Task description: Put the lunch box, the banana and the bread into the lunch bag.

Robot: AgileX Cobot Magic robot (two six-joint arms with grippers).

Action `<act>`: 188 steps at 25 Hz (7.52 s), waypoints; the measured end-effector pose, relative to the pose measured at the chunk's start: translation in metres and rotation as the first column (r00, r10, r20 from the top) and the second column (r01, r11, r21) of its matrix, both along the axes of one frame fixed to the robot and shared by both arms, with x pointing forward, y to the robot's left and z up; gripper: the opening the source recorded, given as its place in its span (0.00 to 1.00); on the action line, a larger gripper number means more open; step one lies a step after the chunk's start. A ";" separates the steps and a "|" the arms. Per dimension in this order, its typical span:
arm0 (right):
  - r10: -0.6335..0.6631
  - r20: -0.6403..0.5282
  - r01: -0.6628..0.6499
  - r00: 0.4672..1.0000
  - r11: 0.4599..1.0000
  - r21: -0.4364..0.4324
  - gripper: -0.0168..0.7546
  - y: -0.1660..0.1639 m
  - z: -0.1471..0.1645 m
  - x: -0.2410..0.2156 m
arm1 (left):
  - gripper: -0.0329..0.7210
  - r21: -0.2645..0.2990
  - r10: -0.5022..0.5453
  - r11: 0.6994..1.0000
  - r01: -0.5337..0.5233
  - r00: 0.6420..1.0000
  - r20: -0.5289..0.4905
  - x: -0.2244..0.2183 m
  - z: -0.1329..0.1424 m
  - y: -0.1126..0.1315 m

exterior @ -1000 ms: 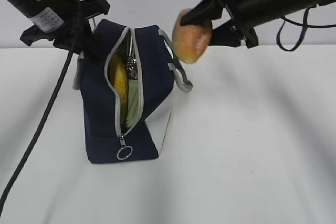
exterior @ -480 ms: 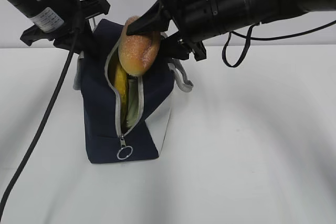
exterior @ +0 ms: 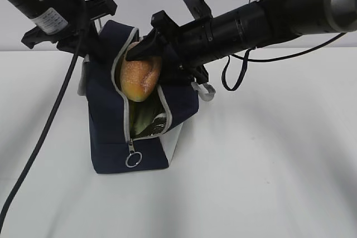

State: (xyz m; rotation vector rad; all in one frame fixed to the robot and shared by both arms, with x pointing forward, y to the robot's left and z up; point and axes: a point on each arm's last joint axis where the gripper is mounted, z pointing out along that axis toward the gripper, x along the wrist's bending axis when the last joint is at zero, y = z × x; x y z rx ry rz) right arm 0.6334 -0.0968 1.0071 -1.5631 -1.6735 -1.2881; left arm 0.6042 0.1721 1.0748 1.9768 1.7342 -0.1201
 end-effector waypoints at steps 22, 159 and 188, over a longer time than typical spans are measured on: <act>0.031 0.061 -0.027 0.998 0.998 -0.061 0.85 0.000 -0.001 0.004 | 0.04 0.000 -0.001 1.000 0.001 1.000 -0.002 0.000 0.000 0.000; 0.033 0.098 0.038 0.995 0.767 -0.641 0.68 -0.078 0.109 -0.012 | 0.74 -0.025 -0.201 0.978 0.207 0.969 0.143 -0.002 0.036 -0.069; 0.040 0.451 0.240 0.892 0.802 -0.547 0.69 -0.116 0.063 -0.163 | 0.73 0.040 -0.232 0.973 0.229 0.947 0.223 -0.103 0.042 -0.025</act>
